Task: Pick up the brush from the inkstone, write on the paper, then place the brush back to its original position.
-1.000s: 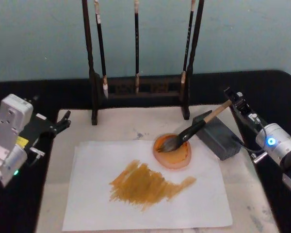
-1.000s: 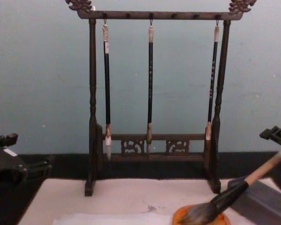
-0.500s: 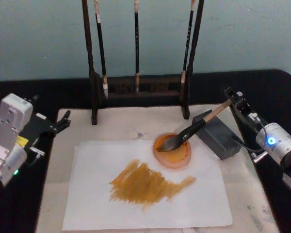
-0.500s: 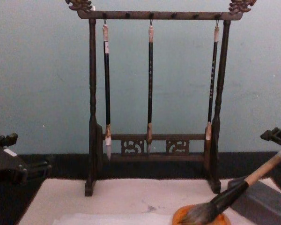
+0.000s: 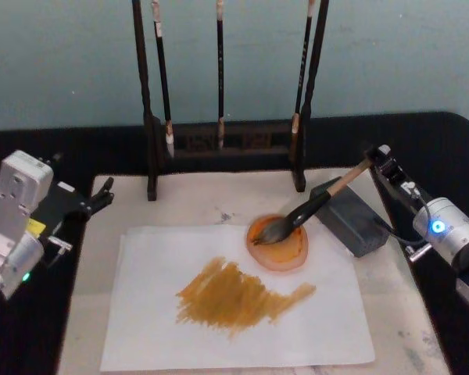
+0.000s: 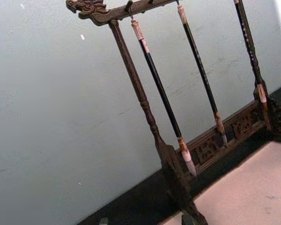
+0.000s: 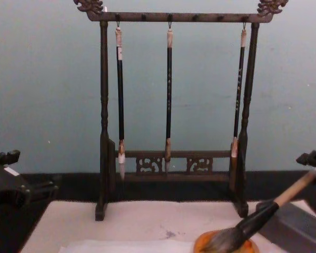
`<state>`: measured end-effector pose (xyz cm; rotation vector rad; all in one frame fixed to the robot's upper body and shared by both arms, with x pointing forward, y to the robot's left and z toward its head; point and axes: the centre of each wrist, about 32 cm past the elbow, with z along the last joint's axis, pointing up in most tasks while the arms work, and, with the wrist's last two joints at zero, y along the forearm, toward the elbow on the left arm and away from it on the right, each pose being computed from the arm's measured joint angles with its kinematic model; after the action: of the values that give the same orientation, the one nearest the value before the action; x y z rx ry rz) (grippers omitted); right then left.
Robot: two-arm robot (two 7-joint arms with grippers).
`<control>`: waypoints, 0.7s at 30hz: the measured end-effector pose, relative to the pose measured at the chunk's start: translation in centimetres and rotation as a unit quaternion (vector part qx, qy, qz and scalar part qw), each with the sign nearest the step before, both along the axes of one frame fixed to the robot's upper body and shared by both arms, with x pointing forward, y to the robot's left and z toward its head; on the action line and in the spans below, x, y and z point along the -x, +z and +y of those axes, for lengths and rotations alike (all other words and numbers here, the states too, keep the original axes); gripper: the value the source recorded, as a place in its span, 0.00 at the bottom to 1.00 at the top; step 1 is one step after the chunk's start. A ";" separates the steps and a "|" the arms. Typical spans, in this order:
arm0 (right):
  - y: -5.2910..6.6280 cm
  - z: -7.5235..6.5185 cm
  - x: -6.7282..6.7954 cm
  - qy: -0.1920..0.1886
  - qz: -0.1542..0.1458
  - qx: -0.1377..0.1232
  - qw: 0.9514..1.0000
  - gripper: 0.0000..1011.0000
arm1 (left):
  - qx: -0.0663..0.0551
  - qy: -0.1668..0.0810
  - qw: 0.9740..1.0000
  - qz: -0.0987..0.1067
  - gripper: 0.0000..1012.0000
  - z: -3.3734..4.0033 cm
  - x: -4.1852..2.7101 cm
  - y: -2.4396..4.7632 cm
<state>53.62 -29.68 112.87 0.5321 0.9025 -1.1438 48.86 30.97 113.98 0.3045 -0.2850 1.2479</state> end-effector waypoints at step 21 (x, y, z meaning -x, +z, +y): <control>0.0 0.0 0.0 0.000 0.000 0.000 1.000 0.16 | 0.000 0.000 1.000 0.000 1.00 0.00 0.00 0.00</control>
<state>53.61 -29.67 112.87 0.5312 0.9016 -1.1434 48.86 30.97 113.98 0.3045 -0.2850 1.2479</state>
